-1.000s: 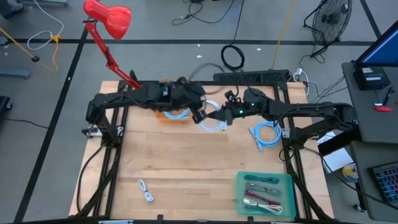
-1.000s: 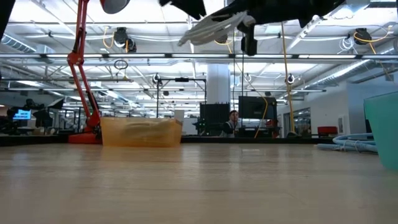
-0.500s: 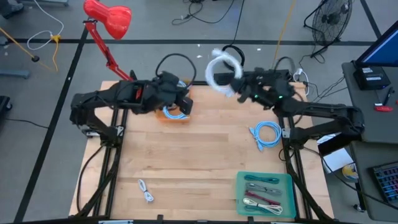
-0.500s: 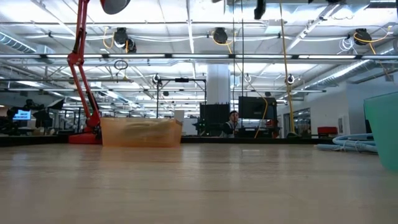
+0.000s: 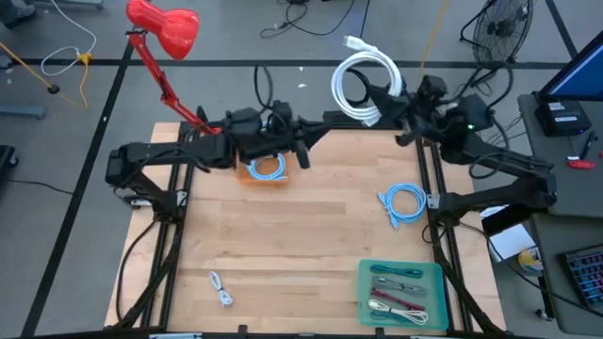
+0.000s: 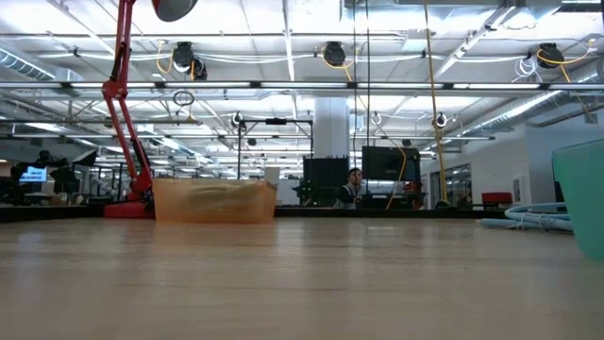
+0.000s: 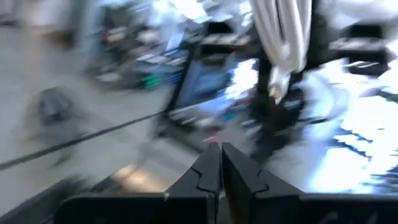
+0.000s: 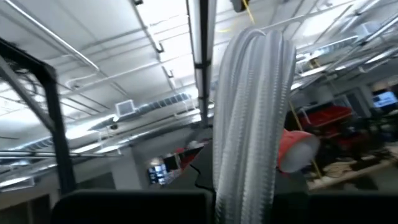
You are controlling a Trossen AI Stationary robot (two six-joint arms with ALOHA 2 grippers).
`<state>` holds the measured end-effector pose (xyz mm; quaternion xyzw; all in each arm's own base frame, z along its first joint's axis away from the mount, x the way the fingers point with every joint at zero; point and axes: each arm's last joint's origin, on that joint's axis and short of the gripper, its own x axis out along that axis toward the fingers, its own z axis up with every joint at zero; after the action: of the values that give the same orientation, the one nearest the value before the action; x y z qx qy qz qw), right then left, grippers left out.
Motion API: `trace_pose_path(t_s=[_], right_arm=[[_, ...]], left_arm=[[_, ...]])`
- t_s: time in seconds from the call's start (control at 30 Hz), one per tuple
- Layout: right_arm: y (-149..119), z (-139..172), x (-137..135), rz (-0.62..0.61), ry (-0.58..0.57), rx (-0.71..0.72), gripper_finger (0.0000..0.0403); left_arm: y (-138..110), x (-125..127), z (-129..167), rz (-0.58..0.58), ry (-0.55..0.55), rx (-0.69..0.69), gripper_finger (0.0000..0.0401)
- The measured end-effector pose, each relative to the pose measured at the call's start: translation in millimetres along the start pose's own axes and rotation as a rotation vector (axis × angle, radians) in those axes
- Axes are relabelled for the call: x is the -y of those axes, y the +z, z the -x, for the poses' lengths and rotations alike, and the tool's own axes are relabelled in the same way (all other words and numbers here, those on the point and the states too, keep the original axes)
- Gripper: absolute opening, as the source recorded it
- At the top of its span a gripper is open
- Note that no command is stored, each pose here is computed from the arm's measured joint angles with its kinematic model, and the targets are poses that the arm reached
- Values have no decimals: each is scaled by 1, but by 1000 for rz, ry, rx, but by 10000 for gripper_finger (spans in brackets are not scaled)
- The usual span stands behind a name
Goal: Pick & Place USB Port
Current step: Put the white wire cable into the orange bin
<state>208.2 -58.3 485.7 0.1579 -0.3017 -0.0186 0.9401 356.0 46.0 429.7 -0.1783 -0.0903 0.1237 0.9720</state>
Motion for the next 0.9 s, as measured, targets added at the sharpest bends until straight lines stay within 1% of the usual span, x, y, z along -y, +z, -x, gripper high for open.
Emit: trace_pose_path(t_s=[0.1, 0.2, 0.27, 0.3, 0.33, 0.53, 0.63, 0.7, 0.77, 0.9], right_arm=[[7, 5, -10, -14, 27, 17, 11], [12, 10, -17, -7, 23, 35, 11], [14, 12, -20, 4, 10, 41, 11], [14, 13, -21, 11, 6, 40, 11], [14, 13, -21, 13, -2, 40, 11], [8, 10, -19, 19, -16, 14, 11], [3, 7, -17, 32, -22, -2, 11], [1, 6, -16, 35, -25, -9, 11], [-1, 5, -15, 36, -26, -12, 11], [-4, 2, -13, 35, -31, -23, 11]], left_arm=[[0, -17, -3, 36, -165, 89, 12], [5, -32, -6, 68, -306, 232, 13], [8, -35, -9, 85, -378, 330, 29], [9, -35, -10, 93, -407, 360, 41], [9, -36, -12, 106, -426, 356, 57], [9, -30, -29, 191, -449, 321, 189], [13, -24, -34, 198, -442, 317, 237], [17, -21, -36, 200, -444, 316, 257], [20, -19, -37, 197, -440, 313, 266], [22, -14, -38, 171, -426, 299, 263]])
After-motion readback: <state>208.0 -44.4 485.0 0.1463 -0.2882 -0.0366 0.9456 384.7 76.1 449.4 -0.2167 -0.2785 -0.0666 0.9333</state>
